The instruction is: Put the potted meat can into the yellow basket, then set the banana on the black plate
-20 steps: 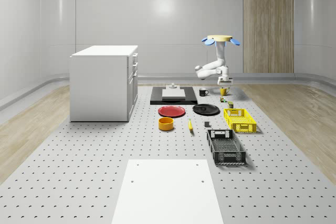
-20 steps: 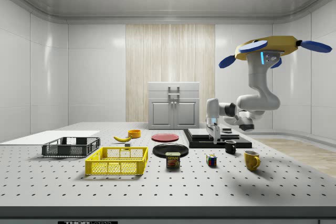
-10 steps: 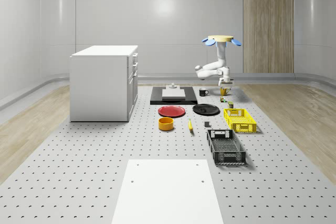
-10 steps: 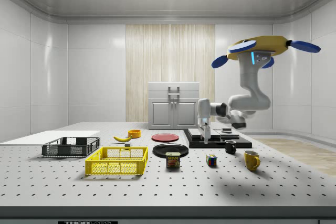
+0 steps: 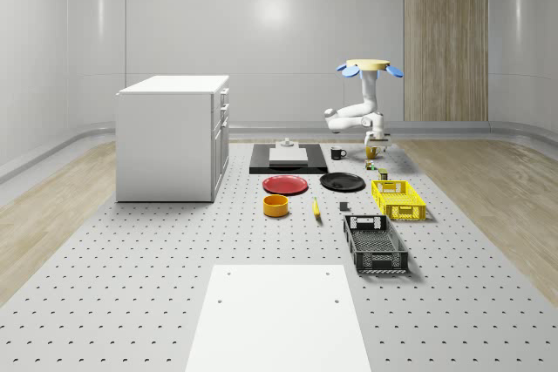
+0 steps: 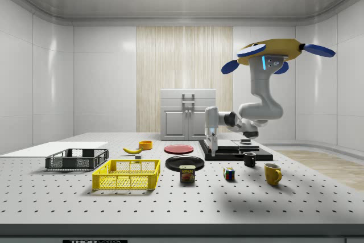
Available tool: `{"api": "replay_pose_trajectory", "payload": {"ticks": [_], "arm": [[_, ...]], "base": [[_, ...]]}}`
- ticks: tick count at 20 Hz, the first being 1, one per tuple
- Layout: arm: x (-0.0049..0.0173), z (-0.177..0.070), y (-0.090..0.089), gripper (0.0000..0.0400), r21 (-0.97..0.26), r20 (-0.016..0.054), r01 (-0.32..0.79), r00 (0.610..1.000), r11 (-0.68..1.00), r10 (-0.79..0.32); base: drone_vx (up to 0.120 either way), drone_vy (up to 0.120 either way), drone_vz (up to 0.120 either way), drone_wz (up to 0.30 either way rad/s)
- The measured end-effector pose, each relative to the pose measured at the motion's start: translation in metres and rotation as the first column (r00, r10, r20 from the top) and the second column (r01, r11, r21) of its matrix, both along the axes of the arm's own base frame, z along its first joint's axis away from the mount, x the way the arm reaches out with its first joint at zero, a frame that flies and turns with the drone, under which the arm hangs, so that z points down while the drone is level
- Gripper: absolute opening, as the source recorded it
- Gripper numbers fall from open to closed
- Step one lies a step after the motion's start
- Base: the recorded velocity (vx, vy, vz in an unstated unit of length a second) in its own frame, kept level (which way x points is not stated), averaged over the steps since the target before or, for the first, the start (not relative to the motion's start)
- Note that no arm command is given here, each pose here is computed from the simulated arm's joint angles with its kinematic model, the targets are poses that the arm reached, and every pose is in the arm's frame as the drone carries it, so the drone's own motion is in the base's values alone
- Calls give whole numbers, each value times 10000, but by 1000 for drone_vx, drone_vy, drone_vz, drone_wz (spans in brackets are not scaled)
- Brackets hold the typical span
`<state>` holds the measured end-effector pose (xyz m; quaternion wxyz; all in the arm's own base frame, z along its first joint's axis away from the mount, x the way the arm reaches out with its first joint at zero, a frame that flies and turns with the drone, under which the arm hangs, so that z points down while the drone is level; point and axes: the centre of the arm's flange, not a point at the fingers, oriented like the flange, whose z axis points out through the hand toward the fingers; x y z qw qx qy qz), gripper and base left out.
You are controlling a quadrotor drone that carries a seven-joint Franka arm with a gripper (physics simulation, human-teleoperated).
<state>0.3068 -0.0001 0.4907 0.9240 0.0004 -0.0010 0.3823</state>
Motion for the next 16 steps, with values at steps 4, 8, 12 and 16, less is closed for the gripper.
{"api": "replay_pose_trajectory", "payload": {"ticks": [4, 8, 12, 16], "arm": [[0, 0, 0, 400, 0, 0, -1, 10000, 10000, 1], [0, 0, 0, 400, 0, 0, -1, 10000, 10000, 1], [0, 0, 0, 400, 0, -1, -2, 10000, 10000, 2], [0, 0, 0, 400, 0, -1, -2, 10000, 10000, 2]], "base": [[120, 0, -10, 0], [120, 0, -120, 0], [120, 0, -120, 0], [120, 0, -50, 0]]}}
